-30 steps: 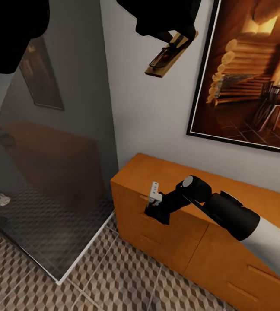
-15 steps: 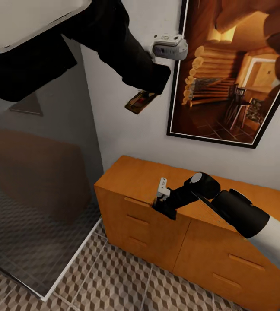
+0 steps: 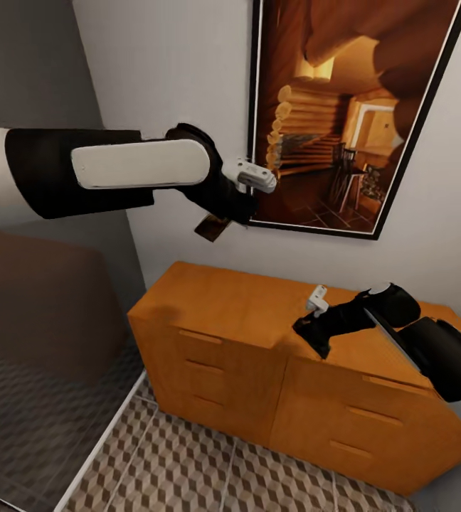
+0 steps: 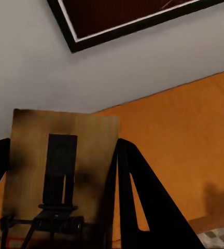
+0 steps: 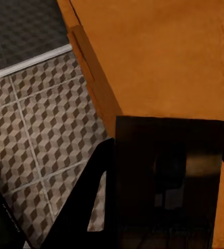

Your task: Take the four mousetraps from the cabinet in the bathroom and place them on the bathroom floor. Make sure all four end up on the same floor surface, and ensure that at least two of them are either under or directly next to the same bathroom sink.

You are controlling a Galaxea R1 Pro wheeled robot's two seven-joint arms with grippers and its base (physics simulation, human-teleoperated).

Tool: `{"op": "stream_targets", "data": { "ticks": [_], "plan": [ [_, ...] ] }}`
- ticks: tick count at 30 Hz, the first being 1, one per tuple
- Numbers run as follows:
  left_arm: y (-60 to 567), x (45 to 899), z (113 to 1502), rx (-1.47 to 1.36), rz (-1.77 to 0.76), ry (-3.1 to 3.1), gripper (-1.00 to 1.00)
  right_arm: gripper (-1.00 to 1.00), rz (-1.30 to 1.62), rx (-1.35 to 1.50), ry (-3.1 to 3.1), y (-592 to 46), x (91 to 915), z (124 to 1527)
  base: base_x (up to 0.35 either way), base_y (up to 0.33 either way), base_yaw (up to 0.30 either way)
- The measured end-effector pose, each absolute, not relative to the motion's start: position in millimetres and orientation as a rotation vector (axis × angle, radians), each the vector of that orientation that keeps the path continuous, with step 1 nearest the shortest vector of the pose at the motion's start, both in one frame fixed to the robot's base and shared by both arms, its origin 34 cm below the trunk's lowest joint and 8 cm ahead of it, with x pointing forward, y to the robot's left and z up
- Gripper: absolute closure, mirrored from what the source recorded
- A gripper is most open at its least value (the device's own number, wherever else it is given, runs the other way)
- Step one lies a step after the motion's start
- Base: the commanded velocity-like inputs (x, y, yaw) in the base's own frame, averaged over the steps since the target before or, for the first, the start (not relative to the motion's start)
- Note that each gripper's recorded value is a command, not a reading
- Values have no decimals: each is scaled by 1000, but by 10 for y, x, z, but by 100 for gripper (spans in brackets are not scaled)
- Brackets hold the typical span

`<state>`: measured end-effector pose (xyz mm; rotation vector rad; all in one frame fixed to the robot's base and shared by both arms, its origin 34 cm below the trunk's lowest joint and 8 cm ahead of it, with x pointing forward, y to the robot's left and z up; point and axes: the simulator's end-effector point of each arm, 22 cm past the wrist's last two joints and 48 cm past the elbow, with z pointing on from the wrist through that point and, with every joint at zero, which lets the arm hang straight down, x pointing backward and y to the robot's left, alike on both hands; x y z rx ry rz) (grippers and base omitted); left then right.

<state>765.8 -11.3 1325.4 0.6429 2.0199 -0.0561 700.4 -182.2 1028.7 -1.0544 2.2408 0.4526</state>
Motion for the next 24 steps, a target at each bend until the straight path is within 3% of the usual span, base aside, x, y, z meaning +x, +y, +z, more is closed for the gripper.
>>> {"op": "stream_targets", "data": {
  "ticks": [8, 13, 24],
  "plan": [
    [35, 7684, 12705, 503, -52, 2115, 100, 100, 509, -723, 2240, -2416, 7104, 10427, 0, 0, -229],
    [-134, 7551, 12423, 485, -101, 2141, 100, 100, 379, -463, 2241, -3093, 7233, 10417, 0, 0, -219],
    [-469, 7257, 11652, 465, -201, 2231, 100, 100, 75, -213, 2206, -3504, 7397, 10071, 0, 0, -33]
  ]
}}
